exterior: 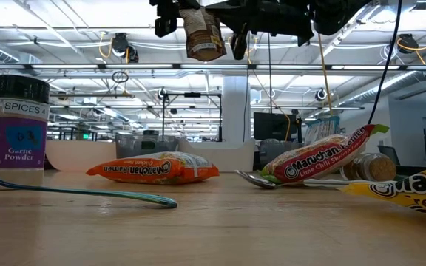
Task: Pick & Place Food Item
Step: Put the orange seasoning pack into the left black bin
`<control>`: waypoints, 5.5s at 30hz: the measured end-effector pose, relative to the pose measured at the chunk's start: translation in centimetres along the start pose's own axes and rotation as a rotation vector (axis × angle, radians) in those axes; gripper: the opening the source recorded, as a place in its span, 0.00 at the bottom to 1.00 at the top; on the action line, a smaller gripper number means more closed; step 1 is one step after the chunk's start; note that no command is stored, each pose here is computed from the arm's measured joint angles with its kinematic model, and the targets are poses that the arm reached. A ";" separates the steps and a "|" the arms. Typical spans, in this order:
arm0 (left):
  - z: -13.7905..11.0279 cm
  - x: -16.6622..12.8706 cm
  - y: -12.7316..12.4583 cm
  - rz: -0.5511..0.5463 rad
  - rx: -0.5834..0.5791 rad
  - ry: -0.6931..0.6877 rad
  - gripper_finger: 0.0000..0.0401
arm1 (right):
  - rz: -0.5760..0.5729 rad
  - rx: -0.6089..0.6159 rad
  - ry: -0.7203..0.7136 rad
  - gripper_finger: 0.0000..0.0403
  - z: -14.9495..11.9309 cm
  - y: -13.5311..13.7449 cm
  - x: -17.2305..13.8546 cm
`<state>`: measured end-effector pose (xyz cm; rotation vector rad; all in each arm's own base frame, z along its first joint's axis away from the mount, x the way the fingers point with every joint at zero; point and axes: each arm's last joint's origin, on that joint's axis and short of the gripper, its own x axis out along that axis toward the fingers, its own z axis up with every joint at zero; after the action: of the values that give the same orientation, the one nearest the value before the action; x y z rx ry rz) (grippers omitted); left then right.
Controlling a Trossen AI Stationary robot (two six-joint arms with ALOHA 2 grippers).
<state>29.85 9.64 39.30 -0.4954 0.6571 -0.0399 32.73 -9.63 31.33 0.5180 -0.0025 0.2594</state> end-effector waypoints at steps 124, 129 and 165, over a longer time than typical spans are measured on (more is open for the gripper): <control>-11.2 -0.2 17.9 0.800 -0.470 -0.072 0.00 | -0.288 -0.072 0.001 0.45 2.7 -1.3 -4.8; -11.2 0.1 17.6 0.825 -0.441 -0.060 0.00 | -0.288 -0.072 0.001 0.45 2.7 -1.3 -4.8; -13.9 2.2 18.0 0.872 -0.542 -0.140 0.02 | -0.283 -0.046 0.001 0.45 2.6 -1.2 -4.7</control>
<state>21.19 19.11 20.43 -0.6846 0.6991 1.0083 28.62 -13.05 32.69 0.4661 0.0650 -0.0168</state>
